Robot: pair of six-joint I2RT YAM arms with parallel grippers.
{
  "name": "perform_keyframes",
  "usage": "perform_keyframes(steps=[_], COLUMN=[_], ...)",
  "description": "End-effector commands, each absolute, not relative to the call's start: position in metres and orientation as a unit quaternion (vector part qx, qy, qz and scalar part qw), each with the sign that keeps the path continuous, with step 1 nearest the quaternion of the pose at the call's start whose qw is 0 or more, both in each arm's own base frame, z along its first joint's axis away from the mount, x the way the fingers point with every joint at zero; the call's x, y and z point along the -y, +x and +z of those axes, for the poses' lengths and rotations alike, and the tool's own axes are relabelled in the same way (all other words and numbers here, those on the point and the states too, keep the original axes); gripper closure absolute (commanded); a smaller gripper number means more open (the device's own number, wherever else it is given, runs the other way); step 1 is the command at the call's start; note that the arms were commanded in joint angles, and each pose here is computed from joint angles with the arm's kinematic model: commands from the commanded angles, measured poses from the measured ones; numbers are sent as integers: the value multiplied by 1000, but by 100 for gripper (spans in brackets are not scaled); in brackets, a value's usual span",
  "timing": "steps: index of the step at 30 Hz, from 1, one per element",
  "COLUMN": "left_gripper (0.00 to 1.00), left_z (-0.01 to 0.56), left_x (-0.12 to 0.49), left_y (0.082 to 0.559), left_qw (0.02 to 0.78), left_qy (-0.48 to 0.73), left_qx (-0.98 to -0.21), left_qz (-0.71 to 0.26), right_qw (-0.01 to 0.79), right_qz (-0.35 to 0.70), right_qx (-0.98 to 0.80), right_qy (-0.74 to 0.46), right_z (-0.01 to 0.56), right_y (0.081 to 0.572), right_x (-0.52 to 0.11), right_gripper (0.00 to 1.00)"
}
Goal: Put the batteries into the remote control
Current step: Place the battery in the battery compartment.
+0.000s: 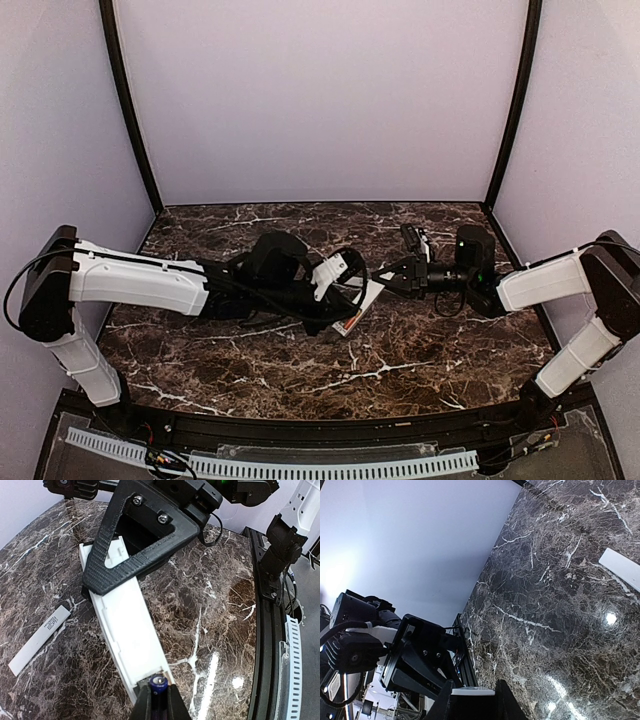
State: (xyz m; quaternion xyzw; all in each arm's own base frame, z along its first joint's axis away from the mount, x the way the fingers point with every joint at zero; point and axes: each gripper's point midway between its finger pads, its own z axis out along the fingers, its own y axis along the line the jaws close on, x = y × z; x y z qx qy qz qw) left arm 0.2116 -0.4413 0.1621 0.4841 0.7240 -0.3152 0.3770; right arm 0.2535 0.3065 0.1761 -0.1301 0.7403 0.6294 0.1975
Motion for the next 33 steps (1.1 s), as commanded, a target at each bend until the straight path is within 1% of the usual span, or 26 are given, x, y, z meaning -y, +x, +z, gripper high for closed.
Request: perform_keyframes(steps=[1, 4, 12, 14, 17, 20, 22, 27, 30, 33], left_gripper=[92, 82, 68, 63, 53, 47, 41, 32, 22, 20], left_z=[157, 157, 164, 167, 173, 179, 183, 199, 206, 208], left_x=[432, 430, 426, 427, 428, 428, 427, 425, 422, 419], left_y=[212, 212, 215, 214, 211, 210, 211, 213, 216, 217], left_qw=[380, 381, 391, 393, 393, 397, 402, 408, 395, 363], left_qy=[481, 480, 473, 473, 474, 471, 469, 447, 428, 410], left_qx=[-731, -732, -735, -733, -727, -724, -723, -725, -730, -742], left_qz=[-300, -298, -289, -293, -303, -309, -309, -329, -356, -387], right_qw=[212, 211, 208, 207, 207, 206, 205, 205, 206, 209], right_qz=[641, 641, 638, 638, 637, 637, 636, 635, 635, 630], right_qx=[-722, -723, -726, -727, -727, -728, -729, -729, -729, -730], right_qy=[-149, -148, -147, -147, -147, -147, -148, -150, -154, -159], right_z=[192, 191, 187, 186, 185, 183, 182, 181, 181, 182], right_y=[251, 251, 251, 251, 251, 251, 251, 251, 251, 251], right_x=[-309, -309, -309, -309, -309, -309, -309, -310, -310, -310], right_gripper=[100, 100, 100, 100, 100, 100, 100, 100, 100, 100])
